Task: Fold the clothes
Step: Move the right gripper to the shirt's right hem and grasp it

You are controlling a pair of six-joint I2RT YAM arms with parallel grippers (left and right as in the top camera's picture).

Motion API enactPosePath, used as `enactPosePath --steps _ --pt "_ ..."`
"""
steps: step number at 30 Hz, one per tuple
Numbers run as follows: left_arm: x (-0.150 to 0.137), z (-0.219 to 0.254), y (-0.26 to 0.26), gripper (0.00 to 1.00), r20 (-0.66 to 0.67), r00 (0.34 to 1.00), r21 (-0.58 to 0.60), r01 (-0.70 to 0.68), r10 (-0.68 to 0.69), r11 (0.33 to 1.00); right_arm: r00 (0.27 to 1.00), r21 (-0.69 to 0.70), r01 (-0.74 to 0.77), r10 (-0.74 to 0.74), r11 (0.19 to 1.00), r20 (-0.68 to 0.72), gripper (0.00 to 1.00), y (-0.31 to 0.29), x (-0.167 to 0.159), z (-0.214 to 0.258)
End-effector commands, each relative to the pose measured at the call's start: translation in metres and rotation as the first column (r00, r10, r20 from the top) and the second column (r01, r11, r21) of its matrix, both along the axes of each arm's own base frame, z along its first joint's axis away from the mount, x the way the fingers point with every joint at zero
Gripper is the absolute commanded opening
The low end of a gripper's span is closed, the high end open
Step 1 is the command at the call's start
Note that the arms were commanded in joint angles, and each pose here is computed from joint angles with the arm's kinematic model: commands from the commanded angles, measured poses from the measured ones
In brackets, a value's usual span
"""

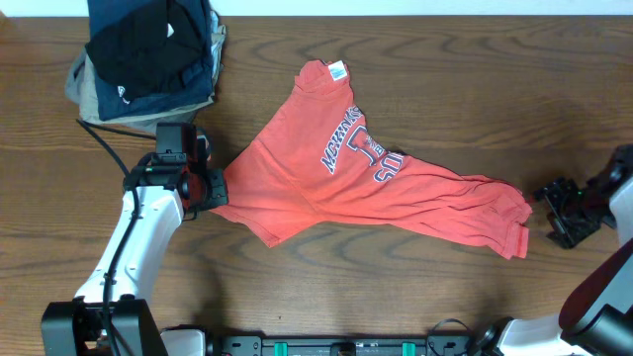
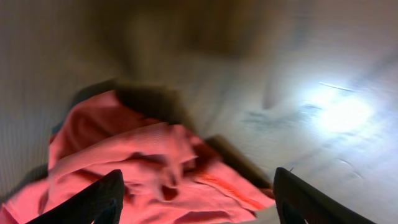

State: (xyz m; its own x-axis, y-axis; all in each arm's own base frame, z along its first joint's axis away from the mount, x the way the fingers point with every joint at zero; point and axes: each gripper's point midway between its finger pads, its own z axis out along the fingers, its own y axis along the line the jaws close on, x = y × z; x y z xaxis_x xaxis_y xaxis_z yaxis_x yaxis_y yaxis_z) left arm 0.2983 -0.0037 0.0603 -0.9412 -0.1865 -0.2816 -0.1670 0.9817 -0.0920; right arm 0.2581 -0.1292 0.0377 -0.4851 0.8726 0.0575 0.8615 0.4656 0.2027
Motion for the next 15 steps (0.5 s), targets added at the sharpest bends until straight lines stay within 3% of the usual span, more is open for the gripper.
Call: enactPosePath --steps 1,8,15 --pt "-0.004 -0.003 0.002 0.06 -0.012 1.000 0.003 -0.013 0.013 1.000 0.995 -0.015 -0.098 0.098 0.995 0.015 0.77 0.015 0.008 0.000" --pt "-0.004 -0.003 0.002 0.06 -0.012 1.000 0.003 -0.013 0.013 1.000 0.993 -0.076 -0.111 0.108 0.991 -0.049 0.80 0.025 0.010 -0.004" --pt "-0.004 -0.003 0.002 0.06 -0.012 1.000 0.003 -0.013 0.013 1.000 0.991 -0.079 -0.124 0.120 0.989 -0.060 0.69 0.029 0.009 -0.005"
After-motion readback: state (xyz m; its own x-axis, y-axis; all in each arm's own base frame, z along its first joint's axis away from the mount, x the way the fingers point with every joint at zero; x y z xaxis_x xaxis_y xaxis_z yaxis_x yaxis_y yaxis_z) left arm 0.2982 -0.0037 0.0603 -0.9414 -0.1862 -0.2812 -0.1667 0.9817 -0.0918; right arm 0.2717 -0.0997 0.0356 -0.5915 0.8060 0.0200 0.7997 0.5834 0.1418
